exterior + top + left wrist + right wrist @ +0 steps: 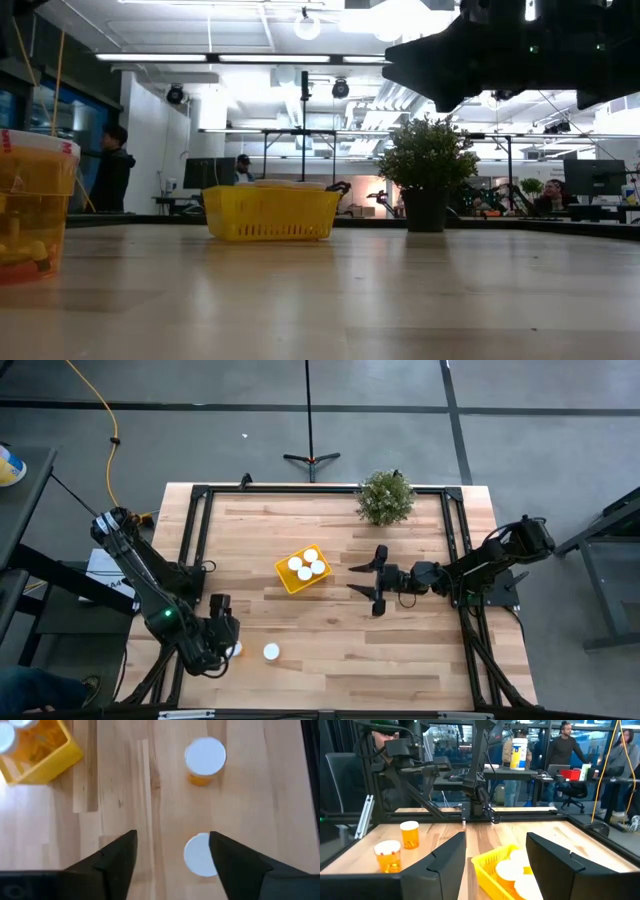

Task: Pick and place pill bottles into a basket
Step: Put the yellow pill bottle into the bin

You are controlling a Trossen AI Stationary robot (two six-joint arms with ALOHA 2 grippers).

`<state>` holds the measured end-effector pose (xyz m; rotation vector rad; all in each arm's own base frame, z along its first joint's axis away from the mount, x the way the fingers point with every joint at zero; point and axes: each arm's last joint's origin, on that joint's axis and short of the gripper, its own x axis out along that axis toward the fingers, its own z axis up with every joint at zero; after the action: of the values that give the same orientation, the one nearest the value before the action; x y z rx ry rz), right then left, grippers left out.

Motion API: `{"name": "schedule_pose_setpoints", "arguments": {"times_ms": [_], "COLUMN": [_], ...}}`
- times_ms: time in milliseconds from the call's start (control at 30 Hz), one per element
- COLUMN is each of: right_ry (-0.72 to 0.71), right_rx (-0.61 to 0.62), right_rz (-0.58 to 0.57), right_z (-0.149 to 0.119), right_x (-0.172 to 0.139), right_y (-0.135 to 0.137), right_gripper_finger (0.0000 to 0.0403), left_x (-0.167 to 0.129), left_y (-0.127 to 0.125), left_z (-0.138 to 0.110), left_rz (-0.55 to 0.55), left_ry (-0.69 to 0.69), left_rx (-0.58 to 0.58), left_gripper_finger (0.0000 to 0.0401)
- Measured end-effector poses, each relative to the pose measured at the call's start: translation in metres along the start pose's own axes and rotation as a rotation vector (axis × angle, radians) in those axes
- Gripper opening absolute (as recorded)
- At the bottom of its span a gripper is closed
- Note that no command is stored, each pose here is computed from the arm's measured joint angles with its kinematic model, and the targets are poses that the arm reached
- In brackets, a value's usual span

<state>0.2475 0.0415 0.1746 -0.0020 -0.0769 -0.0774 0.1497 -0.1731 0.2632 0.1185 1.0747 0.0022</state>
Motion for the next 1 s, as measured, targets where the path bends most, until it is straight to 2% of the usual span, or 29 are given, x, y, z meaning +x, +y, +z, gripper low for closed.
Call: {"name": "schedule_pose_setpoints", "arguments": {"times_ms": [133,300,433,567,733,1000], "right_ry": [0.009,0.011,0.015,0.026,0.030,0.047], "right_rx": [0.018,0.018,0.015,0.009,-0.022,-0.034], "right_rz": [-0.003,-0.007,-0.007,-0.007,-0.006,-0.003], "right_z": [-0.001,-0.001,-0.001,-0.003,-0.003,-0.005], "right_x": [0.000,0.000,0.000,0.000,0.000,0.000], "right_y": [0.000,0.000,0.000,0.000,0.000,0.000], "right_gripper_finger": [0.0199,0.0199,0.0199,0.0199,0.0199,0.0199], "left_x": [0.001,0.003,0.016,0.036,0.048,0.052], "left_y": [0.001,-0.006,-0.022,-0.031,-0.030,-0.027], "left_z": [-0.001,0.001,0.004,-0.002,-0.003,0.001], "left_rz": [0.005,-0.069,-0.115,-0.080,-0.024,-0.081], "left_ry": [0.008,0.023,0.037,0.166,0.221,0.298], "left_rx": [0.043,-0.031,-0.056,-0.001,-0.012,-0.078], "left_gripper_finger": [0.0337,0.0384,0.0381,0.0366,0.0357,0.0356]}}
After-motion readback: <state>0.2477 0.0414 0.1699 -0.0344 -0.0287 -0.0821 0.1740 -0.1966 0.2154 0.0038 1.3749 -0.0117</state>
